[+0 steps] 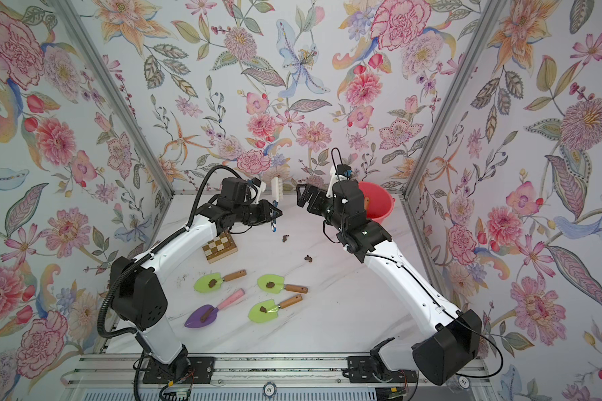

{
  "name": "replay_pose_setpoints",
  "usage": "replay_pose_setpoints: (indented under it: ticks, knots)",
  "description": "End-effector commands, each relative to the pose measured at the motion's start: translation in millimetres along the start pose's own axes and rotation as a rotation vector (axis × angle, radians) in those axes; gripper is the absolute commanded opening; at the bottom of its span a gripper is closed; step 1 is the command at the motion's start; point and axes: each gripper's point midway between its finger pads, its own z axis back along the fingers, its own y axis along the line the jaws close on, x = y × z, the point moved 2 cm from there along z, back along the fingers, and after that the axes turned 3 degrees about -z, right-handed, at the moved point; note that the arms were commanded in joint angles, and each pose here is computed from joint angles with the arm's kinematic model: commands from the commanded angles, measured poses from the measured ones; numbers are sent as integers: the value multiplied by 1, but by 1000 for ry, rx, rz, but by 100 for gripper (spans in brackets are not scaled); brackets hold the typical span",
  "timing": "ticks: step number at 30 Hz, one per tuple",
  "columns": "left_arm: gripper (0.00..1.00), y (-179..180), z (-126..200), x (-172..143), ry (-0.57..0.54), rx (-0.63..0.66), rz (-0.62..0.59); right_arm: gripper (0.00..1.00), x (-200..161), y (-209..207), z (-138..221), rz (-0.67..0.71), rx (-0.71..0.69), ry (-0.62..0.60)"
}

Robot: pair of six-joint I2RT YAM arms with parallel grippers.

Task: Brush the soil off the hand trowel and place it into the bucket
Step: Pick up the hand trowel from the center of the board.

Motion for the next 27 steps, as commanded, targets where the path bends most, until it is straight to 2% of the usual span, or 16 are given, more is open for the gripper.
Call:
replay_pose_setpoints:
  ticks: [1,5,8,9,14,18,21,24,27]
  knots:
    - [0,-3,7,25,-95,4,-2,99,-25,8,-1,-43,46,46]
    - [0,2,0,41,-91,-4,22,99,-27,6,4,-45,109,74]
    - [0,8,-6,47,-87,33,12,99,-26,15,12,0,240,36]
    - [0,11,-7,49,-90,44,13,99,-24,12,12,0,234,28]
    - [0,15,-5,57,-128,86,2,99,-10,-37,9,-82,82,-14]
    - [0,19,1,53,-132,123,-22,99,-17,-80,2,-145,-126,15]
    - [0,25,14,39,-122,170,-51,99,-29,-103,-5,-196,-236,44]
    - [0,31,31,23,-110,215,-96,94,-42,-111,-10,-230,-317,70]
    - [0,41,43,-3,-45,282,-144,94,-63,-118,-13,-263,-438,106]
